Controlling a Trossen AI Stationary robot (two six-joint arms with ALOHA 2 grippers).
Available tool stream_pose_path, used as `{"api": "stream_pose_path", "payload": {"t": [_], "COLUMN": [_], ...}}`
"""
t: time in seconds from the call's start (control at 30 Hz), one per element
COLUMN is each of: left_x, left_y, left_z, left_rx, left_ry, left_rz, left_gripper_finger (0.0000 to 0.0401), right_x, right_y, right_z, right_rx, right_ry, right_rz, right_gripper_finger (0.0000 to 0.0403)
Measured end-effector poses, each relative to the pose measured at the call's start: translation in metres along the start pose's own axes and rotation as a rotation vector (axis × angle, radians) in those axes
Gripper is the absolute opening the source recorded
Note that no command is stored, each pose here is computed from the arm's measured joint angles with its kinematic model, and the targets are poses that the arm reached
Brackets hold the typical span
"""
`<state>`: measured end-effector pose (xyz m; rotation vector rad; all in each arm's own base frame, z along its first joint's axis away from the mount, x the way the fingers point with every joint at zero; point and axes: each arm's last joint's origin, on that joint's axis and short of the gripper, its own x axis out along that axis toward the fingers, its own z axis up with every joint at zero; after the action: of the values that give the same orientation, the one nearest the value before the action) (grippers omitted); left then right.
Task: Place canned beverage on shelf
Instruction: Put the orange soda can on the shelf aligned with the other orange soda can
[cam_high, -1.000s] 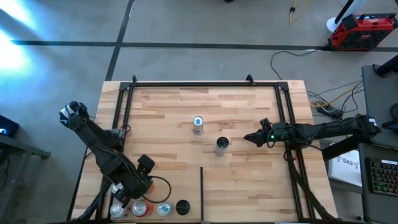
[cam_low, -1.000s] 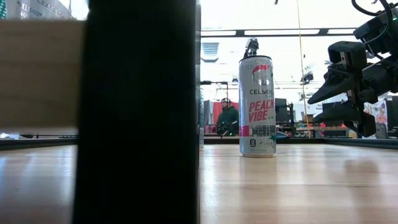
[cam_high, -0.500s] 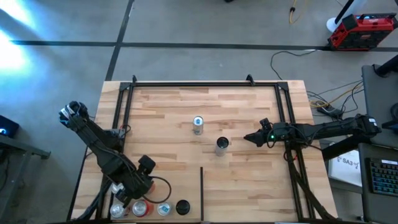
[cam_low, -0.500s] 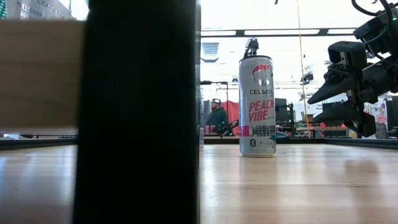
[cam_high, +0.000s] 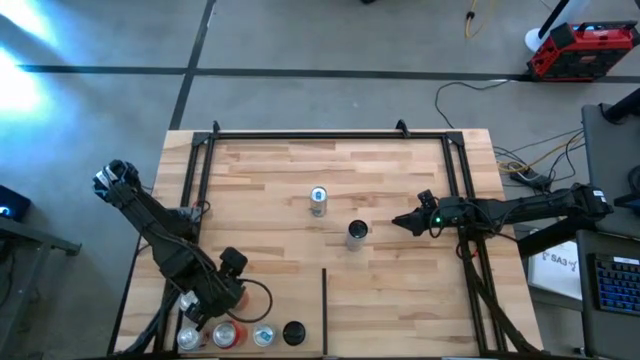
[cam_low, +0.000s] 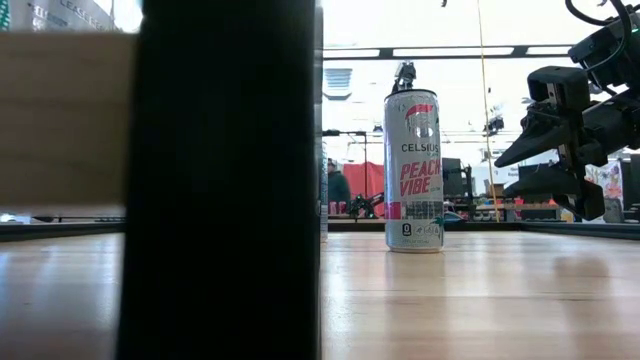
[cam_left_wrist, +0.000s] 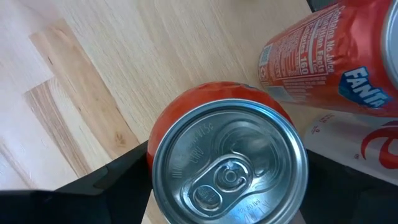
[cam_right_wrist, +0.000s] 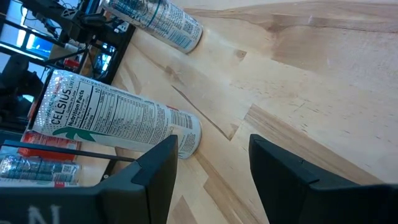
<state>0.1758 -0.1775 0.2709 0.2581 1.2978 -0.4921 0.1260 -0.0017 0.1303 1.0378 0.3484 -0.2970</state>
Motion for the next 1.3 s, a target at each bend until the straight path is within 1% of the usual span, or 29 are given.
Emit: {"api": "stream_pose_path", "payload": {"t": [0.13, 0.23, 0.6, 1.0, 1.3], "left_x": [-0.001, -0.002, -0.005, -0.011, -0.024], "left_y": [0.0, 0.0, -0.001, -0.001, 0.001], "left_z": [-0.001, -0.001, -0.003, -0.006, -0.01], "left_rx": [-0.007, -0.01, -0.013, -0.001, 0.001], "left_ry": [-0.006, -0.005, 0.001, -0.023, -0.068], "left_rz": [-0.002, -0.008, -0.058, -0.065, -0.079], "left_gripper_finger": [0.0327, 0.0333, 0.0336, 0.0336, 0.0336], "right_x": [0.0, 0.0, 0.0, 0.0, 0.0], "right_y": [0.0, 0.0, 0.0, 0.0, 0.0], "right_z": [0.0, 0.0, 0.0, 0.0, 0.0], "right_rx": [0.0, 0.0, 0.0, 0.0, 0.0], "right_ry": [0.0, 0.0, 0.0, 0.0, 0.0], "right_rz": [0.0, 0.0, 0.0, 0.0, 0.0], "right_gripper_finger": [0.0183, 0.0183, 0.0183, 0.0183, 0.0183]}}
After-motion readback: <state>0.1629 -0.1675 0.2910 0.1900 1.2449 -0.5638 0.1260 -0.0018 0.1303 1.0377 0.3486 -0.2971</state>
